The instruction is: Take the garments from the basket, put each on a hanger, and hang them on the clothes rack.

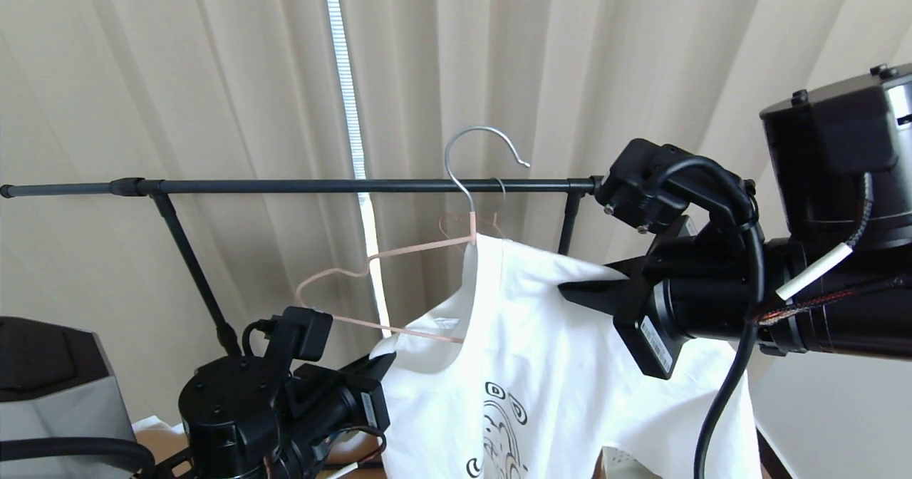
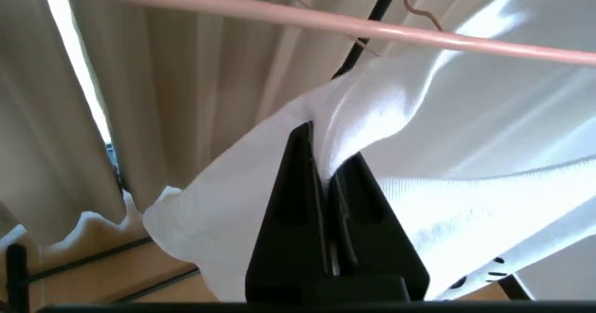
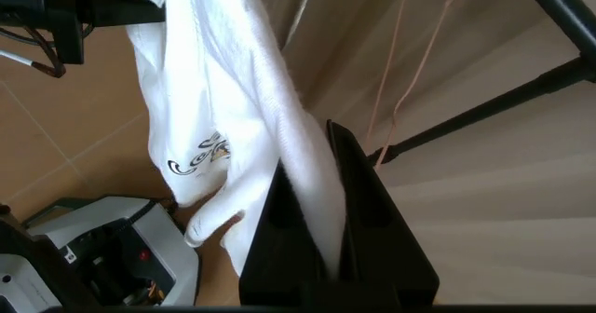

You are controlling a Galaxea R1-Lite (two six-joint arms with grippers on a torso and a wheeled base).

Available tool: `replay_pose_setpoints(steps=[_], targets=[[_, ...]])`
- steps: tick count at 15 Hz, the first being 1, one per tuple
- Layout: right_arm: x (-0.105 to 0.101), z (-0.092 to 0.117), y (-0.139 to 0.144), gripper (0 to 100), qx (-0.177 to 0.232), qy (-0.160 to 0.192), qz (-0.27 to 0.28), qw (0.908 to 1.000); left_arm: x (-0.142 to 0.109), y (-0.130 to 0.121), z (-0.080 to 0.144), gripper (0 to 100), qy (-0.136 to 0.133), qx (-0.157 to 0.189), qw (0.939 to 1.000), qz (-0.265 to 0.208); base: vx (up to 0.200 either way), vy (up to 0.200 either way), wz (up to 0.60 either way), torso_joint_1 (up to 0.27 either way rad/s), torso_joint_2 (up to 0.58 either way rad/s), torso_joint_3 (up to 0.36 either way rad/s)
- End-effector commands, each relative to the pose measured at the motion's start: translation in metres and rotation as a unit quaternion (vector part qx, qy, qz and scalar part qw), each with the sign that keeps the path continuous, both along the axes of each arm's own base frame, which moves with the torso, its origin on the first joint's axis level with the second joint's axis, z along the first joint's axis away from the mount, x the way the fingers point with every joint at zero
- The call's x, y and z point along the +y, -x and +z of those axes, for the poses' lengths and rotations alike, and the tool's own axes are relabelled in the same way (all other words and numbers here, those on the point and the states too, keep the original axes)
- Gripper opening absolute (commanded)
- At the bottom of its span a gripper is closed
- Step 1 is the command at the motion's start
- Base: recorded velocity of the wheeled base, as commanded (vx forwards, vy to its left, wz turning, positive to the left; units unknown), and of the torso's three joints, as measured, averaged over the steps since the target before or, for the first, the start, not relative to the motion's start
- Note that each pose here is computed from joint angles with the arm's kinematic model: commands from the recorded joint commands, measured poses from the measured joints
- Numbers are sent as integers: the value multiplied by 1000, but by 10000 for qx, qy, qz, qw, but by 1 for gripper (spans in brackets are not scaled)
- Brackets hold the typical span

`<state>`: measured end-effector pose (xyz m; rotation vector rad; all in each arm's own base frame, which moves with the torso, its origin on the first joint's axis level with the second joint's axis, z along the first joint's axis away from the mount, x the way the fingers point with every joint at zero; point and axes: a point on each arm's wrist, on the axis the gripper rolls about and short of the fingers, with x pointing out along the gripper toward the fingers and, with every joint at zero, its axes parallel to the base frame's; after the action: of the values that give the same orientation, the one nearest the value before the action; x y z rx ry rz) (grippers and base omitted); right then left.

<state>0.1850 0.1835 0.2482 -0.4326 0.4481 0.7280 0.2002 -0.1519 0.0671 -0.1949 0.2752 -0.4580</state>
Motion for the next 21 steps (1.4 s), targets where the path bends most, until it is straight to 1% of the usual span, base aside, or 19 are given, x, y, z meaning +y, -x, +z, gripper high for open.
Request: replay_pose_setpoints(steps=[1, 3, 5, 7, 10, 13, 16, 19, 21], targets=[[-16, -12, -1, 0, 26, -69, -137, 9999, 1, -1, 3, 0, -5, -78, 10000, 23, 0, 0, 0, 0, 0, 0], [-29, -33, -2, 0, 8, -165, -253, 9995, 4, 0, 9, 0, -69, -248, 9997, 22, 0, 0, 0, 0, 0, 0], [-30, -43, -3, 0, -90, -264, -287, 9992, 5, 0, 10, 0, -128, -296, 9995, 31, 0, 0, 0, 0, 0, 0], [-30, -40, -3, 0, -189, -347, -275, 9988, 7, -2, 11, 0, -179, -329, 9993, 80, 0, 0, 0, 0, 0, 0], [-33, -42, 1, 0, -169, -324, -290, 9989, 14, -6, 10, 0, -202, -327, 9990, 238, 0, 0, 0, 0, 0, 0], [-43, -40, -1, 0, -198, -341, -473, 9981, 21, -11, 8, 0, -317, -333, 9982, 377, 0, 0, 0, 0, 0, 0], [-47, -37, 4, 0, -256, -380, -476, 9978, 26, -16, 8, 0, -324, -338, 9975, 521, 0, 0, 0, 0, 0, 0], [-50, -41, 6, 0, -246, -291, -483, 9981, 30, -19, 10, 0, -373, -413, 9966, 606, 0, 0, 0, 0, 0, 0], [-55, -44, 2, 0, -299, -140, -536, 9980, 35, -20, 15, 0, -361, -501, 9957, 696, 0, 0, 0, 0, 0, 0]])
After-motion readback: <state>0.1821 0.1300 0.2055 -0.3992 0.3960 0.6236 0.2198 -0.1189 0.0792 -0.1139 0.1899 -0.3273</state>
